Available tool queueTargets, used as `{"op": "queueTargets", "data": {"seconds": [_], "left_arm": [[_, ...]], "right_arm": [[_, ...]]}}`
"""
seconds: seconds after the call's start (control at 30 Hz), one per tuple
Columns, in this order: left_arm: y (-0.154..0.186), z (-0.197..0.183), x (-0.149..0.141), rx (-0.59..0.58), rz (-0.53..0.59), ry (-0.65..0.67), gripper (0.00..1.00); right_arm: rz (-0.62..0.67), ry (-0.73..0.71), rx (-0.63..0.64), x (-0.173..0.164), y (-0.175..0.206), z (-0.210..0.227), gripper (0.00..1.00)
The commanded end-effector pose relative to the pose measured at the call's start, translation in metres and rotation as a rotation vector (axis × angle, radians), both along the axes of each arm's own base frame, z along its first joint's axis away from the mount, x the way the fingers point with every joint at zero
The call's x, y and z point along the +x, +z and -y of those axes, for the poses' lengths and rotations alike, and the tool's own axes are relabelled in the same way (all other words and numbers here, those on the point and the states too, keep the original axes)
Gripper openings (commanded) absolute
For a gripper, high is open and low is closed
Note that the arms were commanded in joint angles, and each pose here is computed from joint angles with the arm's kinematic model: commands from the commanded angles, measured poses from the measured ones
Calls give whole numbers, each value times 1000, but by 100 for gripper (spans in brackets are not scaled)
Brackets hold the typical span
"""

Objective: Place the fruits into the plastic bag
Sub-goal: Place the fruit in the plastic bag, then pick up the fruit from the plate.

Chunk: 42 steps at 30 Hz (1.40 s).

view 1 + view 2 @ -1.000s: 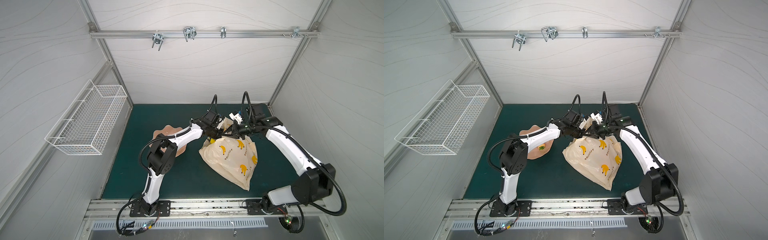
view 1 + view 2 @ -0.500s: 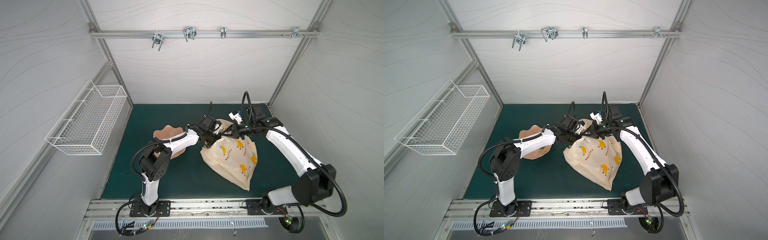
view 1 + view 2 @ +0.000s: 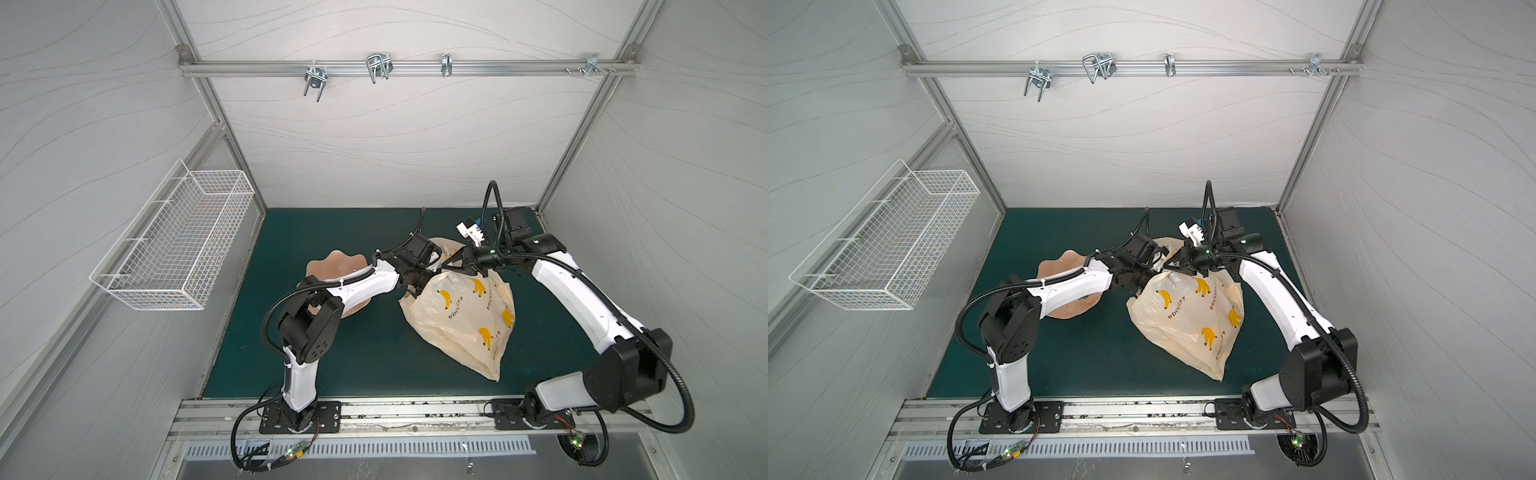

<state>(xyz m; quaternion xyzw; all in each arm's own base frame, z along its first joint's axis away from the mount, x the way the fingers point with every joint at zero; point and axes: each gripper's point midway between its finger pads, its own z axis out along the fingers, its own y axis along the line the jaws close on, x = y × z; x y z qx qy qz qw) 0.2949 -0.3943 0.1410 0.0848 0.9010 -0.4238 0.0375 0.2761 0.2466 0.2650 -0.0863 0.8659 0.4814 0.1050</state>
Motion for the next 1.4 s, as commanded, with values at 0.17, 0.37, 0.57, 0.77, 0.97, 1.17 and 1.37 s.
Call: {"op": "queueTargets", "data": {"seconds": [0.17,0.37,0.57,0.77,0.97,1.17,1.37], "left_arm": [[46,-64,38,29,41,177,100],[62,-99,47,51,53,246,100],[61,-157,50,221,64,347,99],[49,-257,50,588,124,463,98],[20,-304,43,773,46,432,97],[-18,-310,52,714,-65,473,91],[-53,-308,60,642,-186,522,89]], "right_arm": [[32,17,14,-4,13,-2,0],[27,16,0,-5,10,-1,0],[25,13,-14,-5,10,1,0],[29,16,-27,-5,11,2,0],[25,15,-28,-4,10,2,0],[24,13,-31,-4,11,2,0],[23,13,-31,-6,10,3,0]]}}
